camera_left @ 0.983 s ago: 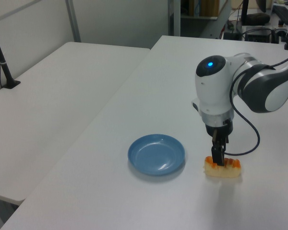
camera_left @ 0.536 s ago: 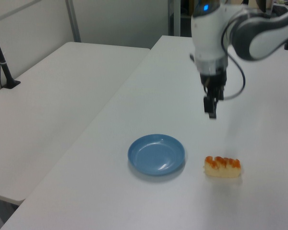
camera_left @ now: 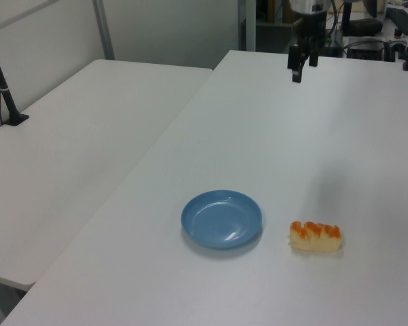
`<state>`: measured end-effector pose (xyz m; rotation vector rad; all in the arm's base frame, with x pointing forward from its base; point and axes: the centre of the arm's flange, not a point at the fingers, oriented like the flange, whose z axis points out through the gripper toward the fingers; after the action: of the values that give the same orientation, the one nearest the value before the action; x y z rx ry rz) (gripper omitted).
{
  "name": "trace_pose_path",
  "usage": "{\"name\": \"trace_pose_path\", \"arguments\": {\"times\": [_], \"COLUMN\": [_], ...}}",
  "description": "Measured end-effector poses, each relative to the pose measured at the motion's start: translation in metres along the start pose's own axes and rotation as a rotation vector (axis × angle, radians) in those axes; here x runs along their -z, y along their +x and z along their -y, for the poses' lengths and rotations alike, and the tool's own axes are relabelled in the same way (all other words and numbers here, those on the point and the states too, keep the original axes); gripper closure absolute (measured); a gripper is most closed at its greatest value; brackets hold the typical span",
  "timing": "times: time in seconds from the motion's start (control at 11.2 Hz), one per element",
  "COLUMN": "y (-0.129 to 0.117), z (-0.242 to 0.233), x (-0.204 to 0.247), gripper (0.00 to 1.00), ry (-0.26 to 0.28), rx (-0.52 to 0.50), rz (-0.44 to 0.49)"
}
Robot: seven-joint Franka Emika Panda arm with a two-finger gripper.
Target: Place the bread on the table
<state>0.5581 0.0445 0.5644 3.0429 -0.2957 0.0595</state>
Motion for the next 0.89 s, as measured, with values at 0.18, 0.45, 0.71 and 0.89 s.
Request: {"name": "trace_pose_path", "arguments": {"times": [0.18, 0.45, 0.71, 0.89], "y": [0.006, 0.009, -0.003, 0.001], "z": [-0.054, -0.14, -0.172, -0.158], "x": [0.017, 0.064, 0.094, 0.087], "gripper": [0.0, 0.0, 0.0, 0.0], "ry": [0.019, 0.056, 0.069, 0.072], "rx": [0.035, 0.051, 0.011, 0.025], "rz": [-0.029, -0.121, -0.072, -0.042]}}
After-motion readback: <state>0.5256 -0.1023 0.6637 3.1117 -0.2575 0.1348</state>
